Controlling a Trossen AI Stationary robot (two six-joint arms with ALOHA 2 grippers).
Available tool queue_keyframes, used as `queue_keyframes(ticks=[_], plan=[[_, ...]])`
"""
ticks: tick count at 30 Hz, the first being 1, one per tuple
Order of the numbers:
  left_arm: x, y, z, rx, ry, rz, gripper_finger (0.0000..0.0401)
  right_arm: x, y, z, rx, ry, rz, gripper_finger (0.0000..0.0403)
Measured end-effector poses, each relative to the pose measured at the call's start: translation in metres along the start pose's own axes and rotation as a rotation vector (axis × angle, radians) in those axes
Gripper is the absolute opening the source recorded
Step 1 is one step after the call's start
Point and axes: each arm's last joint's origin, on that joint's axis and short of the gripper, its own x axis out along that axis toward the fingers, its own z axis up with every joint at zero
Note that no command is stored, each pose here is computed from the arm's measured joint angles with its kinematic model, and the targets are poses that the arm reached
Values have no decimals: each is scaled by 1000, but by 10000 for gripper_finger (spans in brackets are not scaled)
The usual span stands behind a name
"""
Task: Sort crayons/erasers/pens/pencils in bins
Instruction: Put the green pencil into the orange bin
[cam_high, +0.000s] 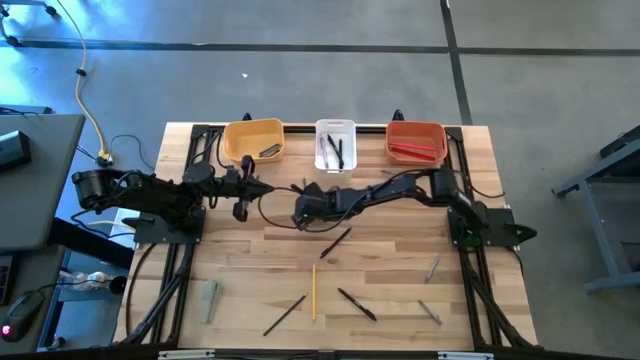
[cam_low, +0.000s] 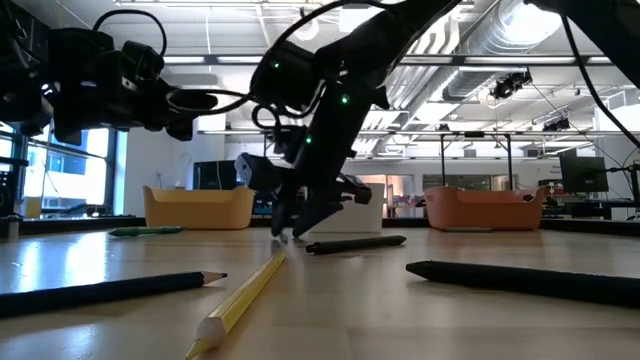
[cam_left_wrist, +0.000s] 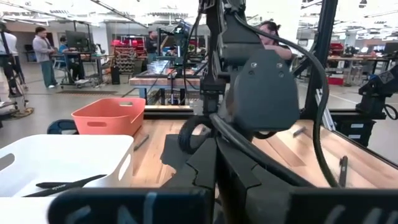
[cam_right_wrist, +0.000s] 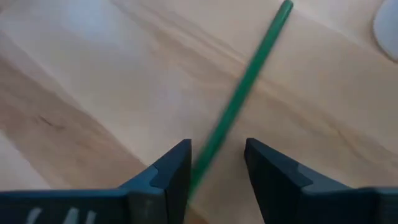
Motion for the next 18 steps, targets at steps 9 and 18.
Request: queue_keyframes(ticks=[9,18], plan=[[0,0,0,0,0,0,0,-1,-6,-5,-96,61,-87,87],[0,0,0,0,0,-1,0,-5,-16,-4,-193,184,-79,29]])
